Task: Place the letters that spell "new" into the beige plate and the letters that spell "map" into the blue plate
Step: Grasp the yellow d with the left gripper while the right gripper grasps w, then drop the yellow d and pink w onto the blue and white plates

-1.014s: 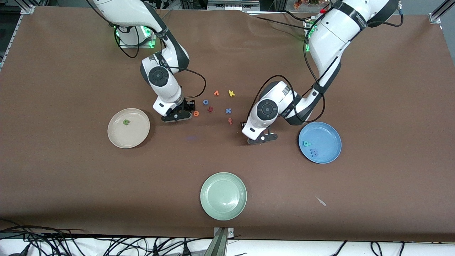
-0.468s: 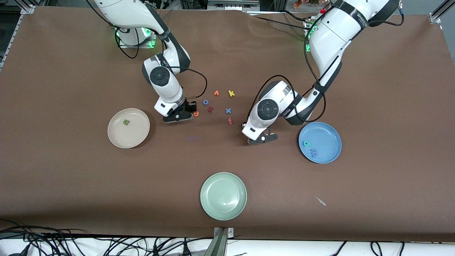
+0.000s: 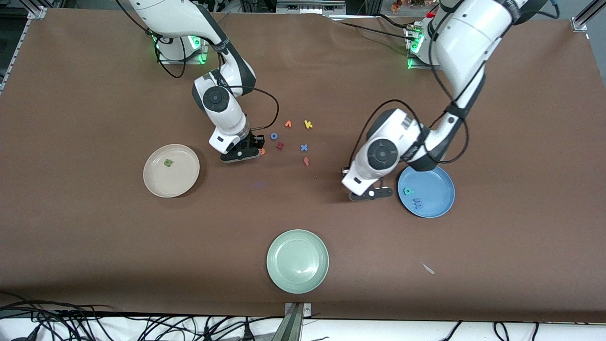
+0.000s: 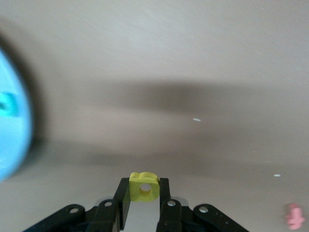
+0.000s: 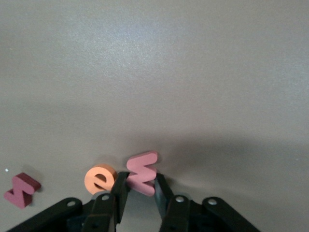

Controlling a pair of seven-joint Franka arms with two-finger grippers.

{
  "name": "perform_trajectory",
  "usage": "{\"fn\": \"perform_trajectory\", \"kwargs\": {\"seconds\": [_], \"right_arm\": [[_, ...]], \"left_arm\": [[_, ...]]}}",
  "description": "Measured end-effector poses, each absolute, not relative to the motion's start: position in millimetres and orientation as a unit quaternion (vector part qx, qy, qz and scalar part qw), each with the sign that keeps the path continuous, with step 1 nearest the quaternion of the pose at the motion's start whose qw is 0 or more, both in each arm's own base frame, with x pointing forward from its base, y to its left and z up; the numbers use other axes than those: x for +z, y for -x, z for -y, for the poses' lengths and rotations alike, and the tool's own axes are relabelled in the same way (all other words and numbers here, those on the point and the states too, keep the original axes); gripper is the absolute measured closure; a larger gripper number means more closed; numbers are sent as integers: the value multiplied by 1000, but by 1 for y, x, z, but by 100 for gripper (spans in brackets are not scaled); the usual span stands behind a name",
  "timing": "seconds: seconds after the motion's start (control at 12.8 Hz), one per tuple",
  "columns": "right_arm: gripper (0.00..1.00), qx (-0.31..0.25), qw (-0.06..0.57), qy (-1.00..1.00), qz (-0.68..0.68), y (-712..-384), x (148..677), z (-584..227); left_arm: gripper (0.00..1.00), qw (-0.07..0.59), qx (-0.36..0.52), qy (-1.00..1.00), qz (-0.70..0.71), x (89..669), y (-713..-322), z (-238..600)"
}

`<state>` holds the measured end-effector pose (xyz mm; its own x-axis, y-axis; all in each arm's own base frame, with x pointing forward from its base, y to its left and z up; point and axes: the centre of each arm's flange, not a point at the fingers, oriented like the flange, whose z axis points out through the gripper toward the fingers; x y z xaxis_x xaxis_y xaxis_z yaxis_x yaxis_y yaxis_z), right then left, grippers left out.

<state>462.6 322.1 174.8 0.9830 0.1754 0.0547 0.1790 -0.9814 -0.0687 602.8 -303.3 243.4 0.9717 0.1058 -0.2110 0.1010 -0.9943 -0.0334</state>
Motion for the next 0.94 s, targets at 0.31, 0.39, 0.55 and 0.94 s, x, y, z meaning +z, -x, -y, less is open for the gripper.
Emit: {"fn": "perform_trajectory", "kwargs": {"seconds": [0.31, 0.39, 0.55, 0.94], "right_arm": [[74, -8, 15, 993, 114, -482, 188, -298], [74, 6, 4, 992, 123, -493, 199, -285], [74, 31, -13, 988, 152, -520, 233, -248], [74, 69, -29, 976, 202, -552, 262, -107]], "left_arm": [[72, 35, 110, 993, 3, 244, -629, 228], [72, 45, 107, 993, -10, 243, -635, 209], [72, 50, 108, 992, -28, 241, -645, 175], [72, 47, 139, 987, -66, 215, -644, 112]]}}
